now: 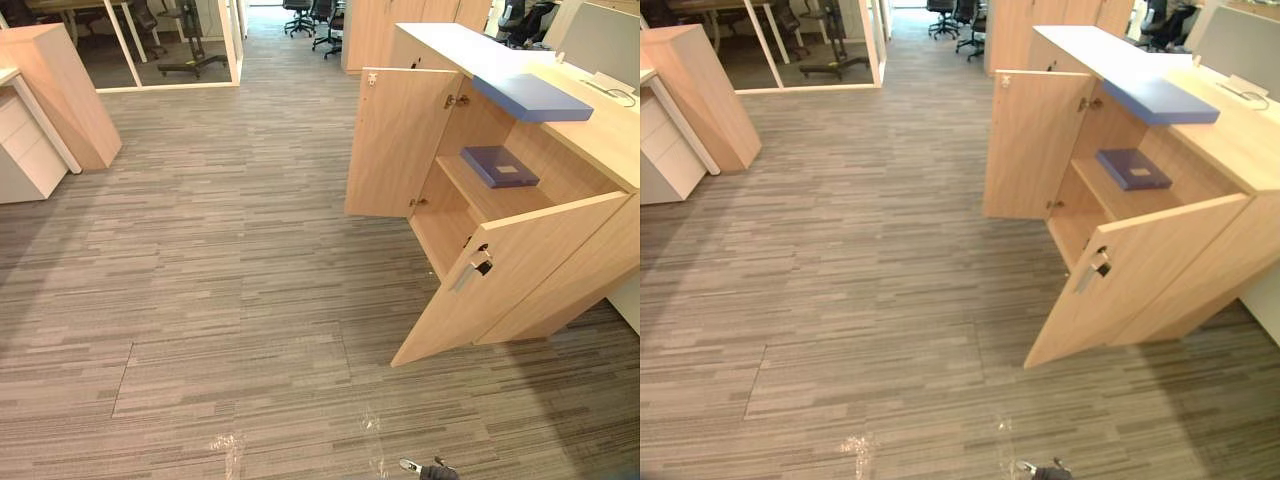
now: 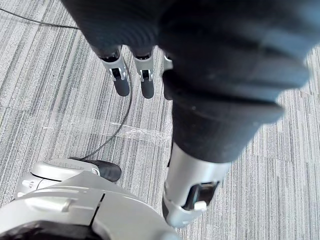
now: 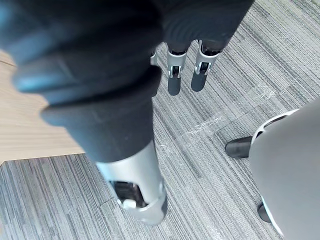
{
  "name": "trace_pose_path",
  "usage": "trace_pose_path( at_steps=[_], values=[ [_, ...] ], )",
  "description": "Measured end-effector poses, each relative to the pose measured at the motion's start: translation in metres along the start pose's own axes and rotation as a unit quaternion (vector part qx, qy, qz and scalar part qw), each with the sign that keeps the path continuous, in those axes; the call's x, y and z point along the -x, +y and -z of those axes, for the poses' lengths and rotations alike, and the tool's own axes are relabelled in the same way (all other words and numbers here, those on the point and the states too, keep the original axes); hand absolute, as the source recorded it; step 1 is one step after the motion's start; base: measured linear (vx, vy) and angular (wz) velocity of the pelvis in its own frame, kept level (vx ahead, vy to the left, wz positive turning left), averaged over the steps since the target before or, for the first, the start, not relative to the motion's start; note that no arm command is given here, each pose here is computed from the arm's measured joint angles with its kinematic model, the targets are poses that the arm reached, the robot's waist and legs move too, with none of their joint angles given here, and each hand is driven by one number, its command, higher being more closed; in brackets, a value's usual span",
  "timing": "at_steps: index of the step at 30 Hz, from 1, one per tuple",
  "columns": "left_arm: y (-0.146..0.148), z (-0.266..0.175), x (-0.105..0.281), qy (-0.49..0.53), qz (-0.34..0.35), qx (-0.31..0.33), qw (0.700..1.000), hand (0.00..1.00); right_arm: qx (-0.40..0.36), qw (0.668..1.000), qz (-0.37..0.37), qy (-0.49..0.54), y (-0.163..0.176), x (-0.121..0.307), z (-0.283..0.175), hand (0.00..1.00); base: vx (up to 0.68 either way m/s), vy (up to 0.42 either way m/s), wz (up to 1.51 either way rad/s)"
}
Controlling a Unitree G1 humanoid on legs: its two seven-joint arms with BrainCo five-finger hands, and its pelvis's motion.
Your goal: Walk over to the cabinet, pick up the folder, carry it to the office cabinet, place the folder inside the office cabinet, then close the office cabinet door
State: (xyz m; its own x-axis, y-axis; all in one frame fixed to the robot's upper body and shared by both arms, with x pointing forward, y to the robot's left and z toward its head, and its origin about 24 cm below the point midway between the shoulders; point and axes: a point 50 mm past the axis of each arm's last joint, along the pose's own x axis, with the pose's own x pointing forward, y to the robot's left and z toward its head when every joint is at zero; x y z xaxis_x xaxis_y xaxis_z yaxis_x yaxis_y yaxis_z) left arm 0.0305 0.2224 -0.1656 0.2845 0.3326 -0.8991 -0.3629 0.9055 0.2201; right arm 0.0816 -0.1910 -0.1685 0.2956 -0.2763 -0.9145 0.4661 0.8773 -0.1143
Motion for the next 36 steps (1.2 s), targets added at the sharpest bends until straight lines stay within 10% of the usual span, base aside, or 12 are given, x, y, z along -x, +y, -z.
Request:
trace_pose_path(
  at_steps=[36],
  values=[
    [0.0005,-0.0006,-0.0002,-0.001,0.0,-0.001,1.0,0.0,-0.001,1.0,-0.001,0.0,0.001,0.0,-0.0003,0.0,0.0,0.0,0.0]
  ],
)
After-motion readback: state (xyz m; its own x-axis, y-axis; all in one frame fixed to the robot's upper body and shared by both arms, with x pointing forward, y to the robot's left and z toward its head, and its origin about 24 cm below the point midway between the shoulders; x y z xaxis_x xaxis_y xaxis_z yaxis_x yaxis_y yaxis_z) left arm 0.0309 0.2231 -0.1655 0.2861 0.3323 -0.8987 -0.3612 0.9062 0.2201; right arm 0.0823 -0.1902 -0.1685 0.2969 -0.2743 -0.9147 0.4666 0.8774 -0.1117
